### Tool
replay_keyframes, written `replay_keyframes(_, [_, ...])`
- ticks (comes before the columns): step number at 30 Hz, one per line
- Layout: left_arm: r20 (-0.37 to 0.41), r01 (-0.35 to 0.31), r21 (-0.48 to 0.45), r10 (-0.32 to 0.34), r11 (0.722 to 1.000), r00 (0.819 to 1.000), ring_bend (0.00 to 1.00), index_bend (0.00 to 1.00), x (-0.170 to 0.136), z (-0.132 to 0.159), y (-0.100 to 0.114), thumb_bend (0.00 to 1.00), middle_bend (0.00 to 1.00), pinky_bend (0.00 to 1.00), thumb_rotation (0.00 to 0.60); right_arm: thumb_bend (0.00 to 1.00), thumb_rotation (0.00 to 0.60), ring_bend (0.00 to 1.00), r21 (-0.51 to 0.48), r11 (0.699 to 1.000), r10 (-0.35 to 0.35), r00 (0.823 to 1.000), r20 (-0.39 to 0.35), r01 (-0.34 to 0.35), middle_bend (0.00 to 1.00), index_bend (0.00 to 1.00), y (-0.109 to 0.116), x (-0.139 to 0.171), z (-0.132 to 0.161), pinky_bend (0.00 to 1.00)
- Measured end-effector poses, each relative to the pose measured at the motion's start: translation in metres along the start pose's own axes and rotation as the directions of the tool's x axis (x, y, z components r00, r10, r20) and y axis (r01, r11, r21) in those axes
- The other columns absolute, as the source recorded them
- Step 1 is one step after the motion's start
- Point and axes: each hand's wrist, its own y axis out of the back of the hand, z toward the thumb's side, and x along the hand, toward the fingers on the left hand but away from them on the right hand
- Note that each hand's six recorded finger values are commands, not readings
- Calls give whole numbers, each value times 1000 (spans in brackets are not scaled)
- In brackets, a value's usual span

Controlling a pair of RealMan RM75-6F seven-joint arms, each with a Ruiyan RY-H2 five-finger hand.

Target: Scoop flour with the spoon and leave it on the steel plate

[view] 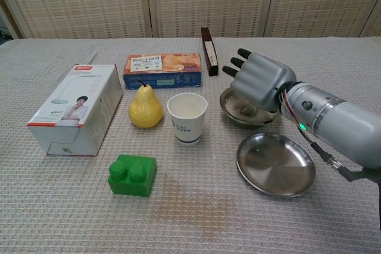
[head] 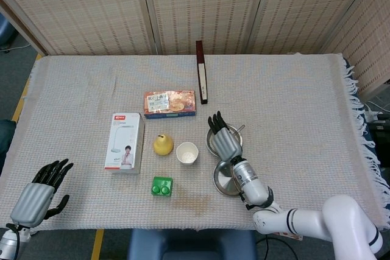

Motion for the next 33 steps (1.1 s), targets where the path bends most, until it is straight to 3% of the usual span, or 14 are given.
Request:
replay_keyframes(8, [1, -1, -4, 1, 1000, 1000, 0, 0, 0, 0, 1, 417, 0, 113, 600, 431, 600, 0, -129, 991, 36, 999, -6, -37, 36, 735, -9, 0, 2, 0])
replay_keyframes(13, [8, 5, -16, -5, 1000, 1000, 0, 0, -1, 0, 1, 417, 0, 112, 600, 431, 600, 0, -243, 966, 89, 996, -9, -88, 41, 738, -20, 0, -1, 0])
replay_keyframes(23, [4, 4, -11, -4, 1000, 1000, 0, 0, 0, 0, 0, 417, 0, 113, 600, 432, 600, 0, -363, 927, 105, 994, 17, -91, 49, 741, -24, 3, -22, 0])
replay_keyframes(28, [4, -3, -12, 4, 1000, 1000, 0, 0, -1, 0, 2, 417, 0, 113, 600, 432, 600, 0, -458, 885, 114, 993, 22, -91, 54, 743, -24, 5, -27, 0])
replay_keyframes(33, [6, -3, -13, 3, 1000, 1000, 0, 0, -2, 1, 2, 417, 0, 113, 600, 431, 600, 0, -573, 814, 130, 991, 23, -93, 59, 746, -26, 7, -34, 0])
